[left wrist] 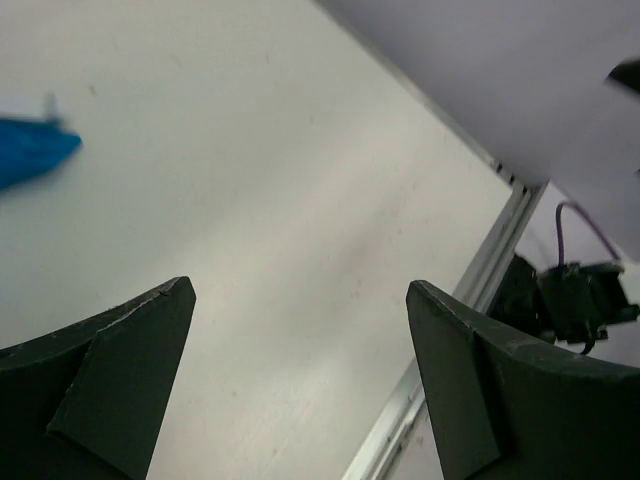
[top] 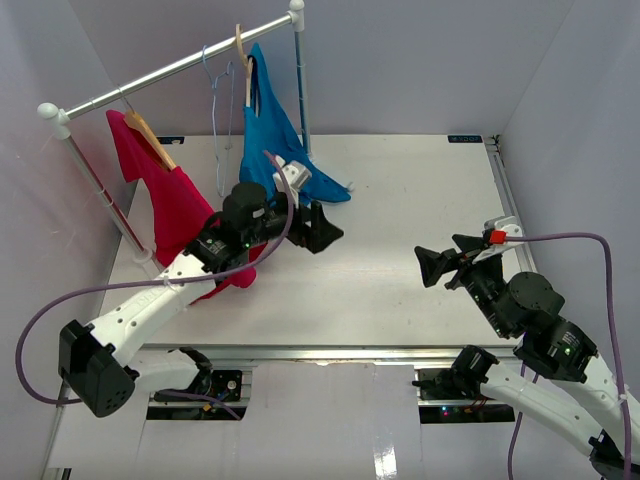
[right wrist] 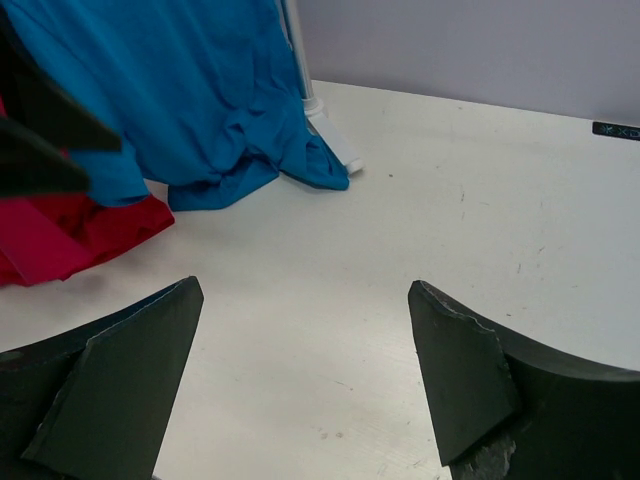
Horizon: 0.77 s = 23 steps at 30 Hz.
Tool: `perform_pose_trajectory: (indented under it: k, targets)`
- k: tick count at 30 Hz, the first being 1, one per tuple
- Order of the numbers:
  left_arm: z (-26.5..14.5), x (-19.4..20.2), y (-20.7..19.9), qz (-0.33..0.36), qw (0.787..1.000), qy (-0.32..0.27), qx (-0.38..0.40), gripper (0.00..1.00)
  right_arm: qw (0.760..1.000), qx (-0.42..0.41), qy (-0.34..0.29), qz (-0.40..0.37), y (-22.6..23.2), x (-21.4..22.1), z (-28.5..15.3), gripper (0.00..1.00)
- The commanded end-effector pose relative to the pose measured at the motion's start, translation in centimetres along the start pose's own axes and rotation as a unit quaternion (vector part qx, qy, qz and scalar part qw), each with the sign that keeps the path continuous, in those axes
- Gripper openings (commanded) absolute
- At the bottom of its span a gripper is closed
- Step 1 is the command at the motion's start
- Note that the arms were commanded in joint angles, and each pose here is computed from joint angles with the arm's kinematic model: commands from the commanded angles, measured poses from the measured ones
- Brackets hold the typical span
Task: Place the t-shirt on the hanger
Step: Reset both arms
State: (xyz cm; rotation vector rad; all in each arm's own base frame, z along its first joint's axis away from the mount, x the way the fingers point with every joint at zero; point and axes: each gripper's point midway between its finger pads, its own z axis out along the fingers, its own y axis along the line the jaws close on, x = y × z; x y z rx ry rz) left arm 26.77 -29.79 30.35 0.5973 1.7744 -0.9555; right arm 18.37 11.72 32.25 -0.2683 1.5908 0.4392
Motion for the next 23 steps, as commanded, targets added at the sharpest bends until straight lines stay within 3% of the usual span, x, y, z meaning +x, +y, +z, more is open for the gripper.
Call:
perform_pose_trajectory:
  k: [1,5,13,23]
  targets:
    - [-1.4,0.2,-2.7,-0.003,0.998,-0.04,0.046,0.98,0.999,0.032,-0.003,0.034,-0.7,0.2,0.3,0.9]
    - [-2.1,1.6,-2.7,-0.002,0.998,-0.053,0.015,0.98,0.999,0.009,-0.006,0.034,0.1,0.7,0.5,0.9]
    - [-1.3,3.4,-3.3,-0.002,0.998,-0.045,0.051,0.98,0.999,0.009,0.014,0.031,0.3,1.8,0.9,0.9]
    - [-2.5,1.8,-2.7,-0.008,0.998,-0.064,0.015,0.98,0.999,0.023,0.014,0.037,0.1,2.0,1.3,0.9]
